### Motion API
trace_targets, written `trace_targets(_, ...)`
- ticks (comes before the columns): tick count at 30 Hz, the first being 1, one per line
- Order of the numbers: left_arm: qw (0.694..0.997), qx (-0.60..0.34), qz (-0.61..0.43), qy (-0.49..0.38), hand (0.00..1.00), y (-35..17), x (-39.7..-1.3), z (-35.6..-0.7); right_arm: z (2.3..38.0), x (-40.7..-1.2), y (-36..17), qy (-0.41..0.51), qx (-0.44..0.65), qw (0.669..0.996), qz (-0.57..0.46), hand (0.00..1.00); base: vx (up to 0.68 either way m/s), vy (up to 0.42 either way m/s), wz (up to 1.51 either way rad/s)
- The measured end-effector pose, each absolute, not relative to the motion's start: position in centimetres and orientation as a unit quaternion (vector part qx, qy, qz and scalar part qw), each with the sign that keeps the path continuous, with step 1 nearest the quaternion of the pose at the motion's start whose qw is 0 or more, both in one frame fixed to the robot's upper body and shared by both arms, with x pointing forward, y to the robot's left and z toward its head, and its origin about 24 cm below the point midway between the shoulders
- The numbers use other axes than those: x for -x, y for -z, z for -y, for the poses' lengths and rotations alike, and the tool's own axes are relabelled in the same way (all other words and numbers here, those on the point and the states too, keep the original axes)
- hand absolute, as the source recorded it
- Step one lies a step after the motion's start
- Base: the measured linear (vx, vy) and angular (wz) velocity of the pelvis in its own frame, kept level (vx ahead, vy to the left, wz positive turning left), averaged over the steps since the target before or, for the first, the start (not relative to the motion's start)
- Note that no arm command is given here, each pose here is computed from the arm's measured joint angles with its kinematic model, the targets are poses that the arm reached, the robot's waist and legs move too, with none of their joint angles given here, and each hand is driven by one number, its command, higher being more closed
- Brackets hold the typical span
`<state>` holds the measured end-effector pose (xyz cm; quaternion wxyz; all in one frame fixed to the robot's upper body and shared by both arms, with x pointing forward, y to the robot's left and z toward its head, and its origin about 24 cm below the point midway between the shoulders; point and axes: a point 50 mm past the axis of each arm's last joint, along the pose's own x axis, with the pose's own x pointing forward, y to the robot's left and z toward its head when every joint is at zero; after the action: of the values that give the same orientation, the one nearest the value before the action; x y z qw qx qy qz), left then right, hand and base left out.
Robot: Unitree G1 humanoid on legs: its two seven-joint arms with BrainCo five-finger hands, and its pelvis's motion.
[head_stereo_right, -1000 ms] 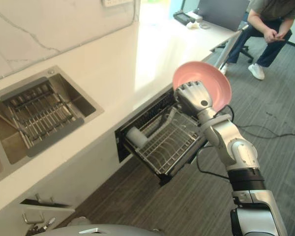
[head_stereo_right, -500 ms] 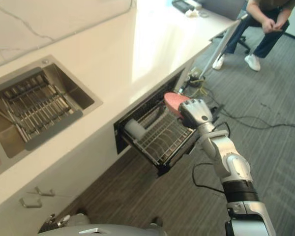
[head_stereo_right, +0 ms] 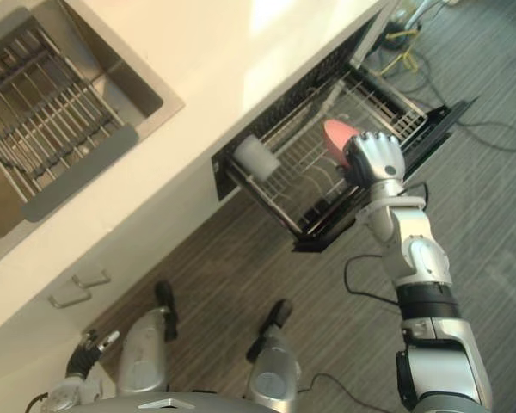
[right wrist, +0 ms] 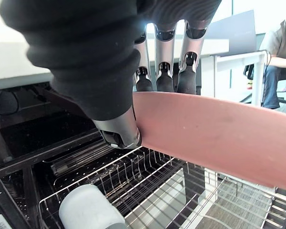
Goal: Walk over to the sink, pick up the cup, carry it to the dishwasher, place the cup inside the dishwasher, then close the dishwasher door
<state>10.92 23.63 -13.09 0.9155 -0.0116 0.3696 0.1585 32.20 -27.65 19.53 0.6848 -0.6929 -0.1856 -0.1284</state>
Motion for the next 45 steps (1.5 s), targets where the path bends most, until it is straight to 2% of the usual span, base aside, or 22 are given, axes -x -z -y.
trace_targets(4, 0.920, 0.026, -0.356, -0.162, 0.00, 12.7, -11.6, -23.9, 27.5, -33.2, -21.3, 0.134, 0.707, 0.667, 0.192, 1.00, -0.06, 0.035, 0.01)
trace_targets(9, 0.927, 0.046, -0.338, -0.157, 0.00, 12.2, -12.9, -23.5, 27.8, -34.5, -23.3, 0.144, 0.708, 0.667, 0.183, 1.00, -0.03, 0.040, 0.05)
trace_targets(11, 0.929, 0.055, -0.332, -0.156, 0.00, 12.0, -13.5, -23.6, 28.7, -35.0, -23.5, 0.150, 0.691, 0.689, 0.157, 1.00, -0.03, 0.055, 0.03)
trace_targets(17, 0.934, 0.061, -0.326, -0.136, 0.00, 11.7, -14.2, -23.1, 30.4, -35.5, -25.3, 0.183, 0.671, 0.708, 0.126, 1.00, -0.02, 0.027, 0.00)
trace_targets(18, 0.934, 0.061, -0.326, -0.133, 0.00, 11.7, -14.3, -23.0, 30.6, -35.5, -25.6, 0.188, 0.671, 0.706, 0.126, 0.00, -0.04, 0.039, -0.03)
trace_targets(22, 0.937, 0.066, -0.323, -0.119, 0.00, 11.6, -14.9, -22.3, 32.0, -35.2, -25.8, 0.212, 0.670, 0.705, 0.097, 0.00, -0.02, 0.026, 0.00)
trace_targets(25, 0.939, 0.066, -0.318, -0.111, 0.00, 11.4, -15.2, -22.0, 32.3, -35.2, -26.0, 0.226, 0.642, 0.726, 0.099, 0.00, -0.01, 0.025, -0.05)
trace_targets(28, 0.942, 0.065, -0.312, -0.100, 0.00, 11.3, -15.5, -21.5, 32.6, -35.0, -26.2, 0.231, 0.587, 0.769, 0.107, 0.00, -0.01, 0.017, -0.03)
trace_targets(32, 0.945, 0.068, -0.307, -0.096, 0.00, 11.1, -15.7, -21.3, 33.5, -34.2, -26.6, 0.247, 0.455, 0.843, 0.142, 0.00, 0.00, 0.016, -0.01)
trace_targets(38, 0.944, 0.088, -0.303, -0.094, 0.00, 11.3, -15.7, -19.8, 33.0, -32.7, -26.8, 0.215, 0.229, 0.919, 0.239, 0.00, -0.04, 0.029, -0.05)
trace_targets(41, 0.944, 0.089, -0.303, -0.096, 0.00, 11.4, -15.3, -19.3, 34.9, -31.7, -25.5, 0.246, 0.121, 0.930, 0.244, 0.00, -0.05, 0.026, -0.04)
trace_targets(45, 0.933, 0.080, -0.328, -0.123, 0.00, 12.4, -13.2, -19.8, 37.8, -29.3, -22.7, 0.335, -0.018, 0.911, 0.240, 0.00, -0.03, 0.007, -0.04)
